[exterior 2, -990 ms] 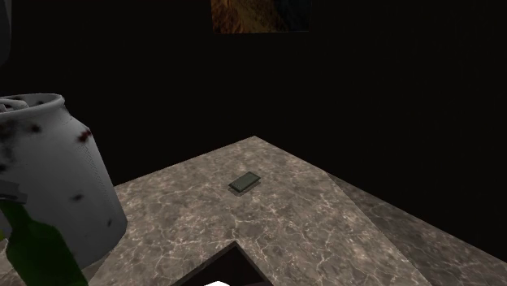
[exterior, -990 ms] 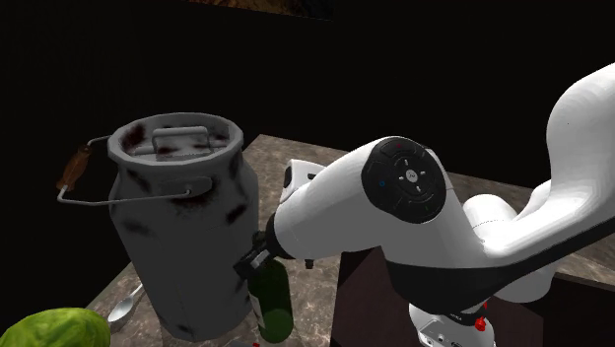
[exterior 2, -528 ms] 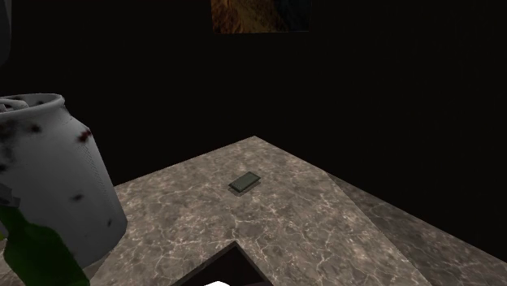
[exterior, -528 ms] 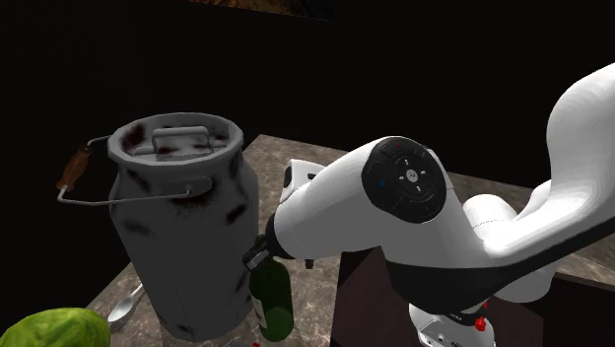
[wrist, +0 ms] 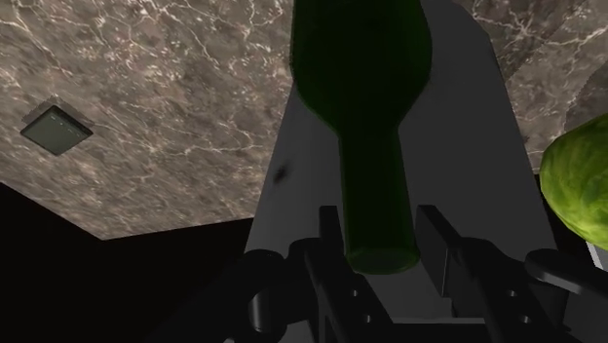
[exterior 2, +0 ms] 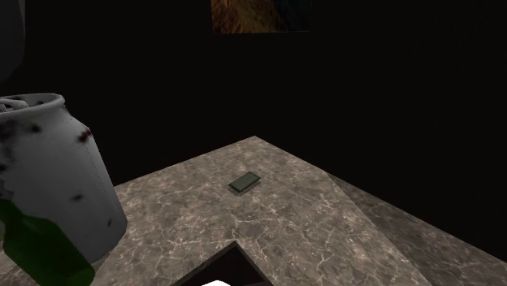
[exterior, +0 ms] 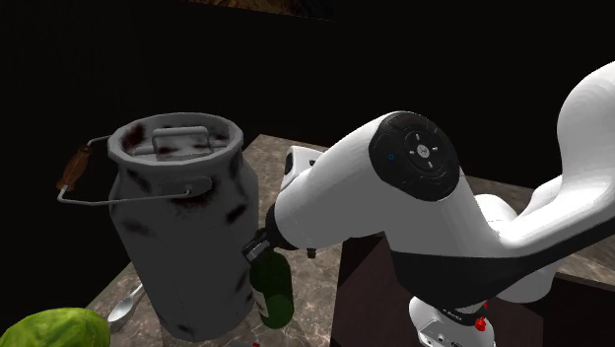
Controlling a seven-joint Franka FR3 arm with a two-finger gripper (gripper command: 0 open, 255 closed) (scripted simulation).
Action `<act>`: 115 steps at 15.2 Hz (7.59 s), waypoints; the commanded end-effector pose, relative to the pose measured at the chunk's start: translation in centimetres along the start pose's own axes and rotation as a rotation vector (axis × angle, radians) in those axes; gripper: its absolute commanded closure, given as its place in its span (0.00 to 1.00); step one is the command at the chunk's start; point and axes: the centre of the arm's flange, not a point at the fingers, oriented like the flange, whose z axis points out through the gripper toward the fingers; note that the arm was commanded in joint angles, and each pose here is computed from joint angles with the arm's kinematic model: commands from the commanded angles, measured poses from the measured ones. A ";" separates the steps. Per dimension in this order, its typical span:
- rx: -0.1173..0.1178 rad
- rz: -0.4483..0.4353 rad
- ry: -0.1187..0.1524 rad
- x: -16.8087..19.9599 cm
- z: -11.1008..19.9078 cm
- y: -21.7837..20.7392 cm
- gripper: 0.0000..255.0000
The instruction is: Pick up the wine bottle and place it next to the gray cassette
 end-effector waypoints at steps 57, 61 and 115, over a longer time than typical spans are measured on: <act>0.000 0.000 0.000 17.4 -24.8 4.5 1.00; 0.000 0.000 0.000 18.6 -26.5 4.8 1.00; 0.000 0.000 0.000 -10.8 -9.5 -28.1 1.00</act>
